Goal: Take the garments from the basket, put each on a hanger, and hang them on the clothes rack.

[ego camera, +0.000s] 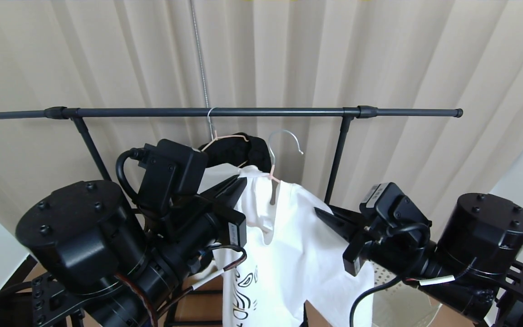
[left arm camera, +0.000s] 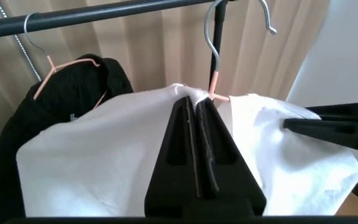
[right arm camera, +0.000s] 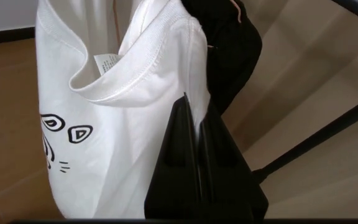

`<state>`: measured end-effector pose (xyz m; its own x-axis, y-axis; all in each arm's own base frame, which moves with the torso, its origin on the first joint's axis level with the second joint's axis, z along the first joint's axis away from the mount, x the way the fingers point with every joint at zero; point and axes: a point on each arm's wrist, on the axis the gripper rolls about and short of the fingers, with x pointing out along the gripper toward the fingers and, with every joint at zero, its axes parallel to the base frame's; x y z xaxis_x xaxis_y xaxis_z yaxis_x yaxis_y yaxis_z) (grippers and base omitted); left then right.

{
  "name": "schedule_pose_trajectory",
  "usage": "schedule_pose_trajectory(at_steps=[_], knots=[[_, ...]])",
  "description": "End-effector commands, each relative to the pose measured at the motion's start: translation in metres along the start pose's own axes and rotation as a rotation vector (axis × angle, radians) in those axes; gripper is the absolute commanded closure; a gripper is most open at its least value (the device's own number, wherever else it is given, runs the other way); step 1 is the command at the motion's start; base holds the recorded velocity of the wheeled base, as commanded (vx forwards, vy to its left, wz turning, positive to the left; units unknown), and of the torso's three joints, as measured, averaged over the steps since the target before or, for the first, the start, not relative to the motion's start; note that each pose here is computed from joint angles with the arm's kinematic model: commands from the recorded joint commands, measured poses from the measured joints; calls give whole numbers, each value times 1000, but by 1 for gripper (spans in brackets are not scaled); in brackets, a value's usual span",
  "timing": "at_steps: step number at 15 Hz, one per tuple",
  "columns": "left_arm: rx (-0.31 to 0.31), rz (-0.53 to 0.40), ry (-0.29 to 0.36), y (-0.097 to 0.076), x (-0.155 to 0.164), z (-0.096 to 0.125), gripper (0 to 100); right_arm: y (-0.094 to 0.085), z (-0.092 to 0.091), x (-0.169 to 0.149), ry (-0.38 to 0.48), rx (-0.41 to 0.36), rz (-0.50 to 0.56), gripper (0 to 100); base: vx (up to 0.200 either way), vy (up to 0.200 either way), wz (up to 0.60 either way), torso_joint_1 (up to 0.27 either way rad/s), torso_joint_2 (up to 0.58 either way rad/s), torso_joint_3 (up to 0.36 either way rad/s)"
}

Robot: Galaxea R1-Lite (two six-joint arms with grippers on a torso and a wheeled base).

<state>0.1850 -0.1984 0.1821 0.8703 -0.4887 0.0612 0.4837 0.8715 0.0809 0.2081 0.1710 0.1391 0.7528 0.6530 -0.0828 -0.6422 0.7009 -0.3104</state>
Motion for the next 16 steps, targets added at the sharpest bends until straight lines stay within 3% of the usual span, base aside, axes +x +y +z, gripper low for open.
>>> schedule_pose_trajectory(at_steps=[1,9,16], knots=[[4,-2,6,-1,1,-2,100,-2,5,-1,-34,5,-11,100,0,0,0,0,0,0],[22,-13,46,-7,8,-14,100,-7,21,-11,-111,4,-36,100,0,0,0,0,0,0],[11,-5,15,-6,10,-5,100,-6,21,-14,-110,4,-34,100,0,0,0,0,0,0]])
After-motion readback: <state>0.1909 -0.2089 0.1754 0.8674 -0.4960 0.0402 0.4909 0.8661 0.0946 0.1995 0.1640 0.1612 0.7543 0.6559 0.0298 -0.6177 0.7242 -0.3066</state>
